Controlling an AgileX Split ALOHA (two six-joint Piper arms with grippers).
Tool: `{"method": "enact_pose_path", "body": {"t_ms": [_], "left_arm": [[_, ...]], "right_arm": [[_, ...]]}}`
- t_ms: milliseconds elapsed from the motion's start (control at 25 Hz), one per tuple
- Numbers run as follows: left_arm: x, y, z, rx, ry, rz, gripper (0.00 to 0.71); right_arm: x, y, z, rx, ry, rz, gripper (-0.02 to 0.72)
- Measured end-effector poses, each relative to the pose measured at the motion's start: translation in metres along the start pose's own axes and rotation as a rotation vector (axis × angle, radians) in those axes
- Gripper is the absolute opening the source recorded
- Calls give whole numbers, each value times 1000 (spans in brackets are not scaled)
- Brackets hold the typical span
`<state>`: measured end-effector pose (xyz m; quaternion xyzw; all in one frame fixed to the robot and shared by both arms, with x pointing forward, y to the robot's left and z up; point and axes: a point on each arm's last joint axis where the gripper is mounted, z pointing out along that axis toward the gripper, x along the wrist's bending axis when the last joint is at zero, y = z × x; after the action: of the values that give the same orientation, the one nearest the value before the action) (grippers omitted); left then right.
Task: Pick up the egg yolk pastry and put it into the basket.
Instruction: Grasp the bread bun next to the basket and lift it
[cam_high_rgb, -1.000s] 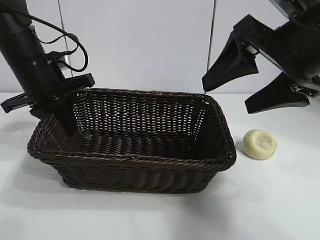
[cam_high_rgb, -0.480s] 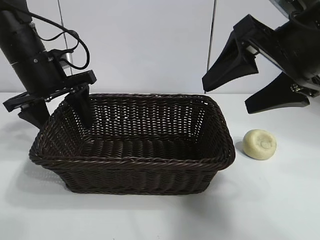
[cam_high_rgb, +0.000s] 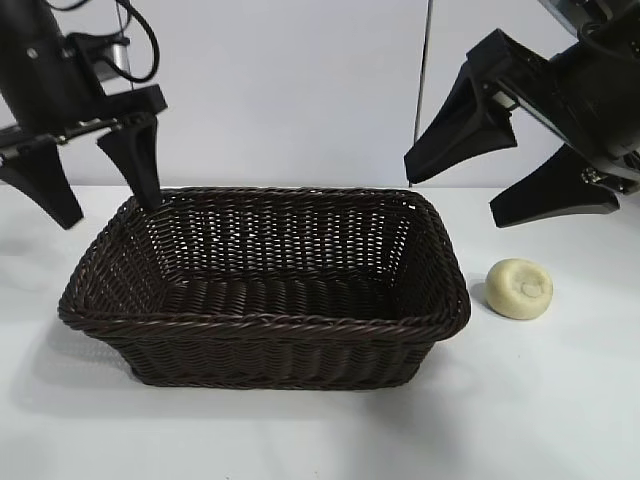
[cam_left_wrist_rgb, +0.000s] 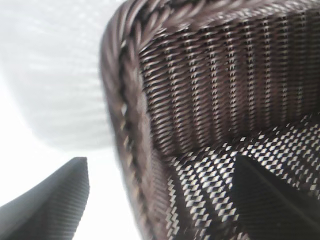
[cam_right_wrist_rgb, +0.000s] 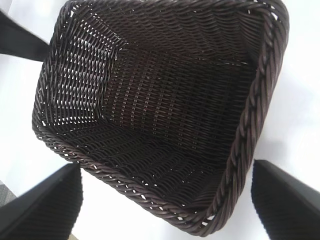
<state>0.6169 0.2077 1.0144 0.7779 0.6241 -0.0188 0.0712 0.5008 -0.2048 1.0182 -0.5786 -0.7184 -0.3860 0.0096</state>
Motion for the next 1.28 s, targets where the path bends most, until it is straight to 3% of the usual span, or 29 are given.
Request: {"method": "enact_pose_path", "body": {"t_ms": [320,640,760,1080,1280], "left_arm": [[12,1,-1,-7,51,-10,571],[86,-7,-10,-18,94,-185,571],[101,-11,-13,-15,108,-220,571],[98,-20,-42,-83,121,-221,571],[88,-49,-65,-113,135,-215,571]], "right_arm": [[0,0,0,1,0,0,654],[0,0,0,1,0,0,654],[0,0,0,1,0,0,654],[0,0,0,1,0,3,654],[0,0,0,1,0,3,654]]}}
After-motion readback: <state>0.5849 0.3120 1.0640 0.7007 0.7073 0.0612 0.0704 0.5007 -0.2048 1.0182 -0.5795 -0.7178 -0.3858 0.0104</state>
